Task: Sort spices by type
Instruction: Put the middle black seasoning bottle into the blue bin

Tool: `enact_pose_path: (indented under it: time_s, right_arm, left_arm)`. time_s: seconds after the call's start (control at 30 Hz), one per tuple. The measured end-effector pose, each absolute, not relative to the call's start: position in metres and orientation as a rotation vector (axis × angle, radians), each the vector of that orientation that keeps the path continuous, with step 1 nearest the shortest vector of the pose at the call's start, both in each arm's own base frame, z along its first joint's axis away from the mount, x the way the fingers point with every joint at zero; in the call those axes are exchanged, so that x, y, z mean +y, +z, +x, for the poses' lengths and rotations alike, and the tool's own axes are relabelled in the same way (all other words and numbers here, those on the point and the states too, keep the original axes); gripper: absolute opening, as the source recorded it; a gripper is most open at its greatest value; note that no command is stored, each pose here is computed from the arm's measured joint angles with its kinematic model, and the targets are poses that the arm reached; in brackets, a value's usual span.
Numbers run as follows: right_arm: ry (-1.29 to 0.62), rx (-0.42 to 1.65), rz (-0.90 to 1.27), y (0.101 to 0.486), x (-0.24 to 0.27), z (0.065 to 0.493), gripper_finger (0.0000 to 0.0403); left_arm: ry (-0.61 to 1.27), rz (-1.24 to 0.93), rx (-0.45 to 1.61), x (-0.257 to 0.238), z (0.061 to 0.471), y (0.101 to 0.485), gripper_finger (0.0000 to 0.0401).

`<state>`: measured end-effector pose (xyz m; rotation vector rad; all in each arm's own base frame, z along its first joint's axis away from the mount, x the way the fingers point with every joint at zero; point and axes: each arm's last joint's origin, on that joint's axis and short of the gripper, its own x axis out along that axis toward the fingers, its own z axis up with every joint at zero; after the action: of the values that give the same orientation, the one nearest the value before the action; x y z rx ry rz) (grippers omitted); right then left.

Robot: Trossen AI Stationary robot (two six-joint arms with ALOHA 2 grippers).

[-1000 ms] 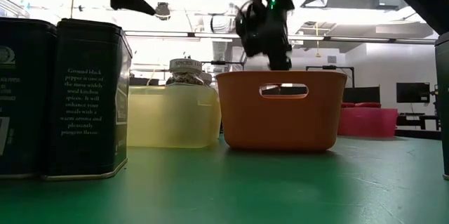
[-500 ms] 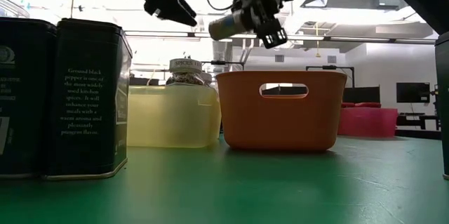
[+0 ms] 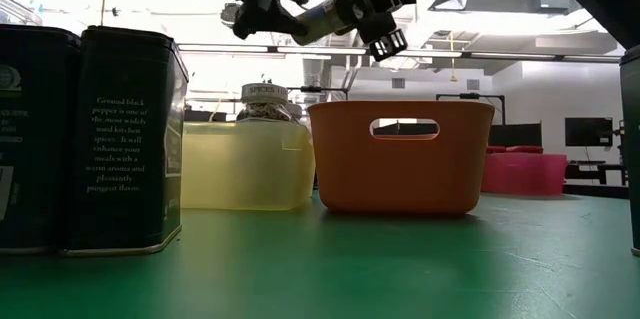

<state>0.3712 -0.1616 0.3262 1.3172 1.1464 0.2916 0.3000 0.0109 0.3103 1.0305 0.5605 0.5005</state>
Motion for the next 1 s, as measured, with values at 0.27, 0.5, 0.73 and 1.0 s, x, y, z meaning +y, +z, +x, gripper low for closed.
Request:
enact_pose_path:
  time_s: [0.27, 0.5, 0.73, 1.0]
  right_arm:
    - [0.329, 1.125, 1.347, 0.328, -0.155, 0.380, 0.0236]
    - [0.362, 1.103, 1.341, 0.329, -0.152, 0.384, 0.0236]
    - [0.354, 1.076, 1.339, 0.330, -0.158, 0.385, 0.0253]
    - [0.343, 1.016, 1.329, 0.335, -0.178, 0.376, 0.0312]
  left_arm:
    - [0.493, 1.124, 0.572, 0.010, 0.317, 0.298, 0.0320]
    - [0.511, 1.066, 0.548, 0.011, 0.318, 0.298, 0.0267]
    - [0.521, 1.061, 0.550, 0.009, 0.318, 0.298, 0.0169]
    - [0.539, 0.950, 0.519, 0.009, 0.317, 0.297, 0.0164]
